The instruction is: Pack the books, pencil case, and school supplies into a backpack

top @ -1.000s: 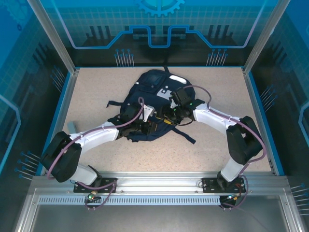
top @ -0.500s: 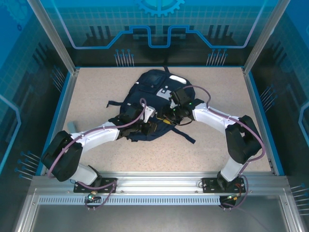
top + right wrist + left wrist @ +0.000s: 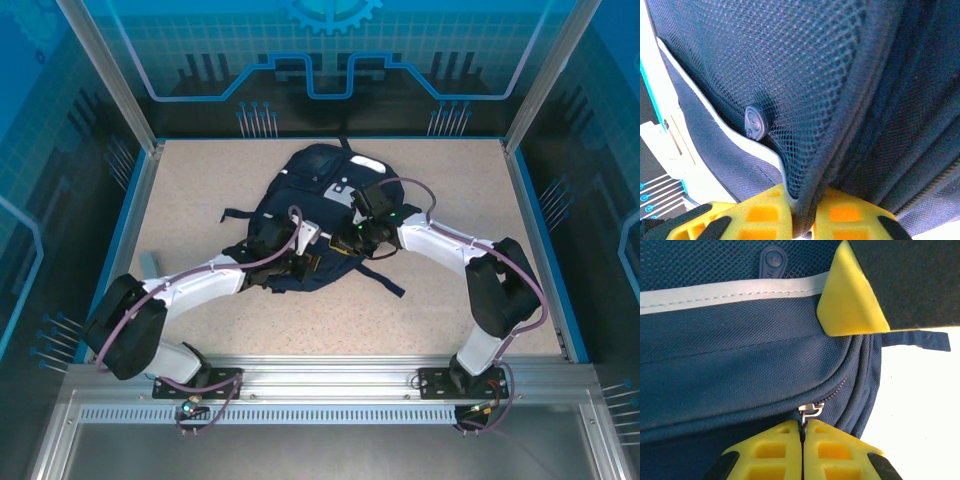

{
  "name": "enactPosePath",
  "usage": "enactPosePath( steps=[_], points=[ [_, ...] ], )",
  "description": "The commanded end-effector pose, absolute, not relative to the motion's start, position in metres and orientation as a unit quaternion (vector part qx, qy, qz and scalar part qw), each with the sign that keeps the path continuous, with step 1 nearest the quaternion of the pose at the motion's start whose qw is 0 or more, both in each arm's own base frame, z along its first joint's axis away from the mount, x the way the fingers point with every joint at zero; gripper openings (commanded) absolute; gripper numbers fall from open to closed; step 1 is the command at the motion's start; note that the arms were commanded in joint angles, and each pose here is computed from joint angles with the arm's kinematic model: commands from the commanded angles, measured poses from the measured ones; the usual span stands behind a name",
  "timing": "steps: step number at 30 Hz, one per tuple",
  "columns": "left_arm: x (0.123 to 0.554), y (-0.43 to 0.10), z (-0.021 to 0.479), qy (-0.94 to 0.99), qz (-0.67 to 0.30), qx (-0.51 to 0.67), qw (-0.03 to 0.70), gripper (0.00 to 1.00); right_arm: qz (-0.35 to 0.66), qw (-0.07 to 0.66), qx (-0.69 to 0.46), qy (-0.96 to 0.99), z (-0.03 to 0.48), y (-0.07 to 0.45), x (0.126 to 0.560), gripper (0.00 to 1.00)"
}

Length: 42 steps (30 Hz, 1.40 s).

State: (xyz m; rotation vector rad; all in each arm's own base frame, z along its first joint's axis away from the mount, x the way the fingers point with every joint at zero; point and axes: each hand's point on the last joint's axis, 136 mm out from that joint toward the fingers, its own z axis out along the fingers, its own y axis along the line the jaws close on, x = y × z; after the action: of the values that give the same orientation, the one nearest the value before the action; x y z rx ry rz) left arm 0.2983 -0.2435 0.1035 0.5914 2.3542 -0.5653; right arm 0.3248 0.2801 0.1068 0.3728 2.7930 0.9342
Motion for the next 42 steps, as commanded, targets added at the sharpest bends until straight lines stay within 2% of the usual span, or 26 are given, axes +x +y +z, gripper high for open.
enactPosePath(
  steps=[1, 10, 14, 16, 19, 21, 25, 33, 42],
  points=[
    [0.305, -0.224, 0.117, 0.894, -0.176, 0.203, 0.36, 0.0, 0.269, 0.125, 0.143, 0.944, 0.107, 0.26, 0.336, 0.08],
    [0.313, -0.175, 0.112, 0.913, -0.074, 0.124, 0.381, 0.0, 0.232, 0.179, 0.177, 0.94, 0.122, 0.209, 0.348, 0.05],
    [0.32, -0.171, 0.113, 0.916, -0.072, 0.105, 0.382, 0.0, 0.218, 0.191, 0.185, 0.939, 0.125, 0.191, 0.35, 0.08],
    [0.318, -0.191, 0.12, 0.91, -0.121, 0.121, 0.377, 0.0, 0.235, 0.196, 0.174, 0.936, 0.133, 0.19, 0.349, 0.2],
    [0.308, -0.23, 0.145, 0.881, -0.21, 0.163, 0.39, 0.0, 0.27, 0.205, 0.144, 0.93, 0.151, 0.196, 0.342, 0.46],
    [0.298, -0.253, 0.166, 0.86, -0.253, 0.188, 0.402, 0.0, 0.278, 0.212, 0.142, 0.926, 0.161, 0.192, 0.334, 0.59],
    [0.282, -0.294, 0.195, 0.828, -0.309, 0.227, 0.408, 0.0, 0.293, 0.225, 0.166, 0.914, 0.172, 0.178, 0.315, 0.7],
    [0.266, -0.359, 0.207, 0.809, -0.345, 0.277, 0.387, 0.0, 0.325, 0.184, 0.262, 0.89, 0.156, 0.164, 0.28, 0.71],
    [0.273, -0.37, 0.197, 0.821, -0.341, 0.269, 0.371, 0.0, 0.325, 0.173, 0.309, 0.877, 0.141, 0.164, 0.28, 0.65]
  ],
)
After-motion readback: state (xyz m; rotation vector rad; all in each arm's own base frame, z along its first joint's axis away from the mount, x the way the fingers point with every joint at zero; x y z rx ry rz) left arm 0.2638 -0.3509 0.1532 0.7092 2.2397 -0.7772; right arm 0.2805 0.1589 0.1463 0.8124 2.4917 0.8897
